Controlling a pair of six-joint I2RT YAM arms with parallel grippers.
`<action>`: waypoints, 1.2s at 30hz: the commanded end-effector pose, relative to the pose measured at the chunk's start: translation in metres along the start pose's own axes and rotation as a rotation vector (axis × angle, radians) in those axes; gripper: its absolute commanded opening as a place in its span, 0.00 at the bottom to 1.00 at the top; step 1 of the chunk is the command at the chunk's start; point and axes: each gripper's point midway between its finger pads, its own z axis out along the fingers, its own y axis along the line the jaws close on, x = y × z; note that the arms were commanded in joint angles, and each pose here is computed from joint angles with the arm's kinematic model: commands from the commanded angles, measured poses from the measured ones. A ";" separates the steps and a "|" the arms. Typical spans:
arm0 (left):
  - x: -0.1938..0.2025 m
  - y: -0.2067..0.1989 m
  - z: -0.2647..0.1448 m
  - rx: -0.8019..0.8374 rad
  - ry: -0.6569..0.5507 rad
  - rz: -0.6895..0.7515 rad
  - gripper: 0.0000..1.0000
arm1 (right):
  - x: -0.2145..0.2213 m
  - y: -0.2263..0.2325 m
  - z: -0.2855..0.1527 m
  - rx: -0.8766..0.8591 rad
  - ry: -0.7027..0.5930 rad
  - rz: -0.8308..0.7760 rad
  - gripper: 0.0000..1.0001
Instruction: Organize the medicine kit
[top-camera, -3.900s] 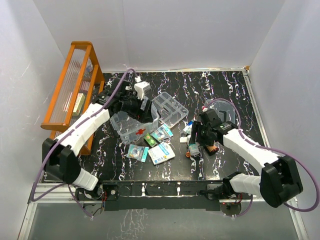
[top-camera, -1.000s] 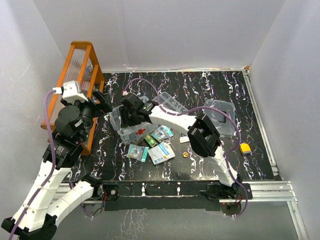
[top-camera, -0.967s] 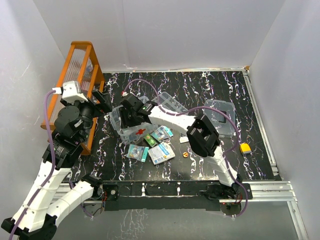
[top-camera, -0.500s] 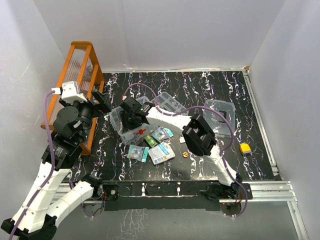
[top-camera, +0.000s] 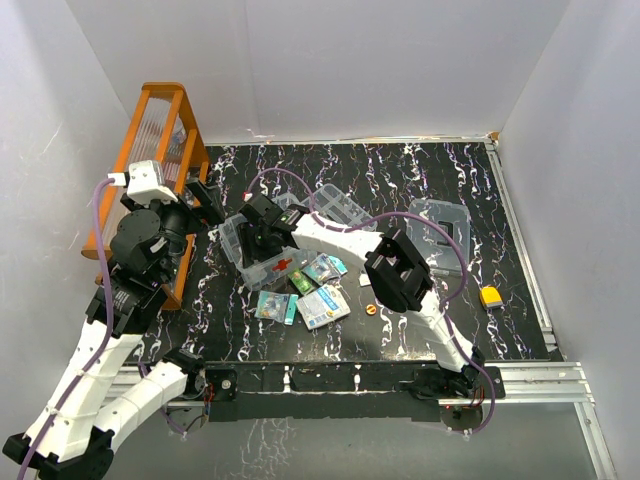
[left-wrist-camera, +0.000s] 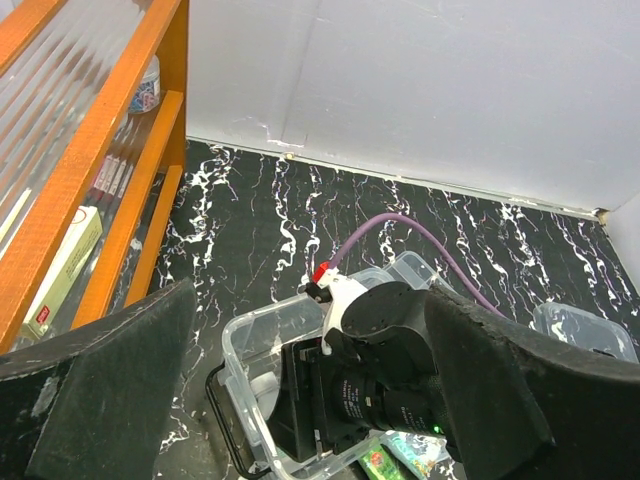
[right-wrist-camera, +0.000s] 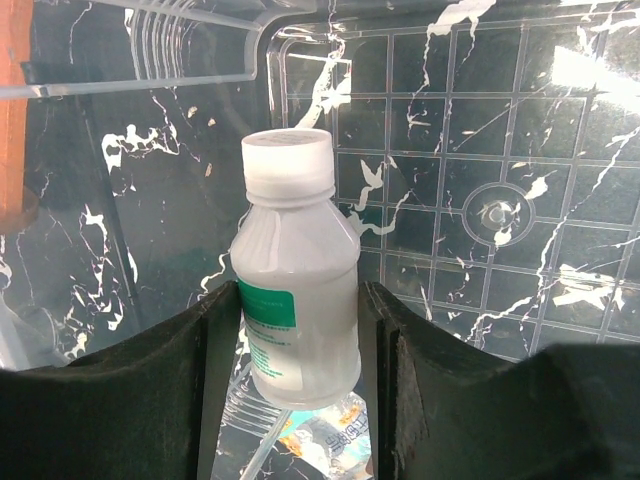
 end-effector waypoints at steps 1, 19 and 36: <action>-0.021 -0.001 -0.003 -0.004 -0.058 -0.009 0.96 | -0.022 0.024 -0.012 -0.070 -0.062 -0.009 0.48; -0.032 -0.003 -0.008 0.005 -0.069 -0.006 0.96 | -0.061 0.038 -0.060 -0.097 -0.188 0.011 0.51; -0.021 -0.074 -0.029 0.431 0.024 0.059 0.99 | -0.059 -0.085 -0.233 0.287 -0.632 0.080 0.59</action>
